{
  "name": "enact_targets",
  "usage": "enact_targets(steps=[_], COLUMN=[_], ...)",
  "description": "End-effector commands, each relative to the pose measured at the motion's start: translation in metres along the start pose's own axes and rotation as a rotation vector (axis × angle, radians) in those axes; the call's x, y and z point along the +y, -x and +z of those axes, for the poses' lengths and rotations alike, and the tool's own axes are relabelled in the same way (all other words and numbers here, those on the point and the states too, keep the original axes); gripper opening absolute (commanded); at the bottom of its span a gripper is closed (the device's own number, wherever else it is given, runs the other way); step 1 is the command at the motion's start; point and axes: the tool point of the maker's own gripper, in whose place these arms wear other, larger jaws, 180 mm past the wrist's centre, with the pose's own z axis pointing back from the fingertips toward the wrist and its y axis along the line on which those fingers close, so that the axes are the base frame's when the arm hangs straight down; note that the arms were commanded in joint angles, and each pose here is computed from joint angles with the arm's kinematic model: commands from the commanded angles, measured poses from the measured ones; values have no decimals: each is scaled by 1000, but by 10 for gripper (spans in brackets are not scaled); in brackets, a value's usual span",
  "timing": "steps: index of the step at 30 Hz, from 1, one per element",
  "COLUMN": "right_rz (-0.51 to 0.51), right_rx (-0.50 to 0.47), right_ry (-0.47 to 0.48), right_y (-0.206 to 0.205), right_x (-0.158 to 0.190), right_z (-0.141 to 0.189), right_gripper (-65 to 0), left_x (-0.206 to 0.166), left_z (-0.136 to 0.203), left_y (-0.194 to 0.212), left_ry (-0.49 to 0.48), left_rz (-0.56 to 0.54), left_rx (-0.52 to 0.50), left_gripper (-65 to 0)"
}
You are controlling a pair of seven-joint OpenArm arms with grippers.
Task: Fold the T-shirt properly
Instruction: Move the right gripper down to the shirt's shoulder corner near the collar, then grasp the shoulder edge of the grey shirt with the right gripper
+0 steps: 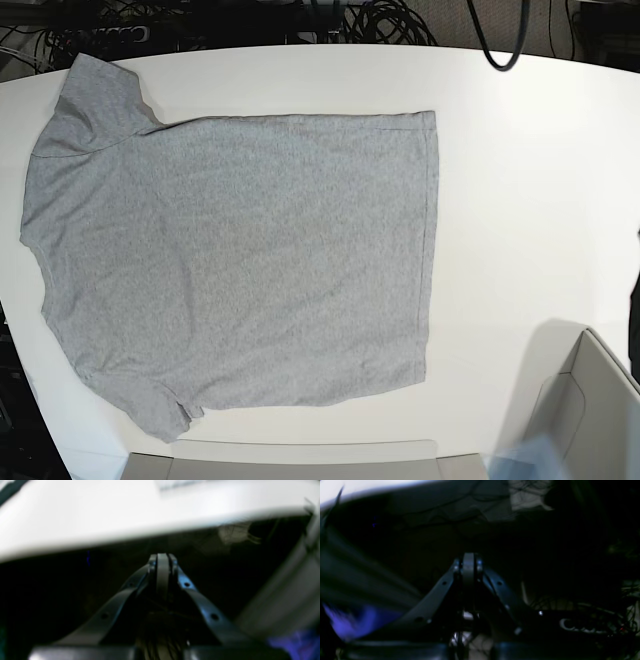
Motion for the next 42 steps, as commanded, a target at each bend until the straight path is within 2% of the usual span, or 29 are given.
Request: enact_targets(steps=[1, 6, 9, 12, 15, 18, 23, 28, 34, 39, 42], right_rz=[-20, -133, -197, -285, -411, -434, -403, -423, -565, -520, -458], right_rx=[-20, 10, 45, 79, 95, 68, 22, 108, 37, 82, 100], right_ry=[1, 2, -13, 11, 104, 195, 285, 342, 244, 166, 180], right_y=[-17, -65, -83, -94, -97, -105, -119, -119, -136, -149, -149], right_x=[-4, -14, -24, -41, -65, -101, -143, -186, -208, -212, -215], right_z=[6, -4, -9, -7, -6, -10, -12, -23, -53, -78, -88], right_gripper=[-643, -643, -621, -517, -396, -337, -336, -336, -338, -338, -338], left_x=[3, 7, 8, 8, 8, 8, 13, 14, 13, 13, 13], left_z=[8, -1, -5, -8, -9, -14, -30, -38, -40, -40, -40], left_y=[-14, -42, -50, -54, -56, -55, -55, -54, -54, -53, -50], left_ry=[1, -5, -8, -8, -10, -11, 0, 0, -3, -3, -3], left_rz=[-7, -6, -7, -7, -7, -6, -16, -15, -13, -13, -13], left_rx=[-34, -120, -147, -163, -172, -156, -129, -113, -110, -109, -89], left_gripper=[-635, -544, -517, -514, -514, -514, -514, -514, -514, -514, -514])
